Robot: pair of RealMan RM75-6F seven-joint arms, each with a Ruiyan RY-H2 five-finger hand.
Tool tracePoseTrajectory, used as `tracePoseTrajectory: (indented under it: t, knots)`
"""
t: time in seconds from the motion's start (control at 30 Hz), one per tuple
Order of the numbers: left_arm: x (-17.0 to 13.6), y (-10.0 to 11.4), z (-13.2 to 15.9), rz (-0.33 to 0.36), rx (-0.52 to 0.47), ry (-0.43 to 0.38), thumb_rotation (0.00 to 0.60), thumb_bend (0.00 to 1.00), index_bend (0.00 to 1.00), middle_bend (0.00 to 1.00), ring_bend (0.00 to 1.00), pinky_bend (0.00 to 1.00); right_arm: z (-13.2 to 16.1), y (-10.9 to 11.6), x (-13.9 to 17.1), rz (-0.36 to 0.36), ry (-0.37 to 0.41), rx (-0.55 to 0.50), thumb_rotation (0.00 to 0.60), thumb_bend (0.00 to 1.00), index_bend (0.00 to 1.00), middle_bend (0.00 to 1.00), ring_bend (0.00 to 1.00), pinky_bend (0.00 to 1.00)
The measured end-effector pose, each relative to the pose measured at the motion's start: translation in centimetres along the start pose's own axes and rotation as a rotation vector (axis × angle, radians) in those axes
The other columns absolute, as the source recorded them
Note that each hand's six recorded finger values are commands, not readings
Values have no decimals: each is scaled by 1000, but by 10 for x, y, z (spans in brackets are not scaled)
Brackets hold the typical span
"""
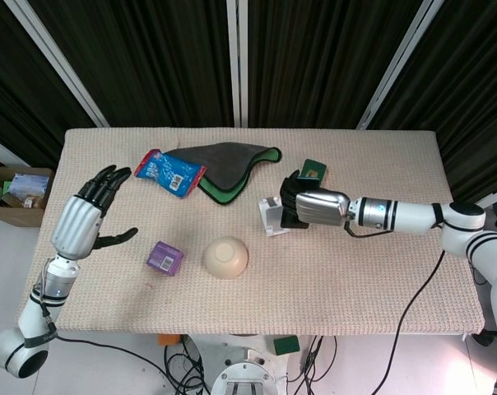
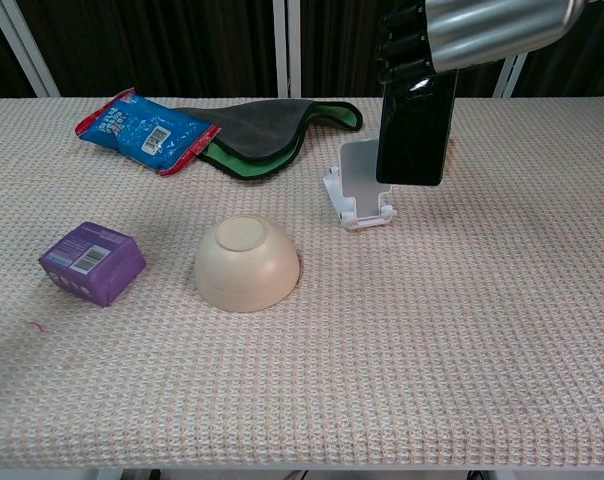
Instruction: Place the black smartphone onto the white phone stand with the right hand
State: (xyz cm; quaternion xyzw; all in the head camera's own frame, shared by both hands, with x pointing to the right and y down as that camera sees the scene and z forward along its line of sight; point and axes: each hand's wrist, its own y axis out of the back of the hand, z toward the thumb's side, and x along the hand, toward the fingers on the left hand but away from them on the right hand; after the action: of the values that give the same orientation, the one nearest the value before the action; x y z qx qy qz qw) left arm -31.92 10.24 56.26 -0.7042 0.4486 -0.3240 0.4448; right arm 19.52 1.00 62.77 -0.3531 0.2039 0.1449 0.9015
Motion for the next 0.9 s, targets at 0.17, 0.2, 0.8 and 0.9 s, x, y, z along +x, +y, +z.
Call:
tracePoseTrajectory:
  t: [0.17,0.2,0.8,0.9]
  knots:
    - [-1,-3,-1,-1,8,1,600,0,65,114,81,248,-2,1,-10,-15,35,9,600,427,690,565,448,282]
    - [-2,-3,-2,0,12,2,600,0,66,114,81,248,-3,1,-12,-16,37,10,600,429,686,563,447,269]
    - [-6,-1,-10,19,76,14,600,0,66,114,81,248,2,-3,-45,-36,85,16,600,434,657,536,421,160]
    - [-7,-1,-13,21,78,18,600,0,66,114,81,248,3,-3,-50,-39,90,13,600,441,651,536,418,114]
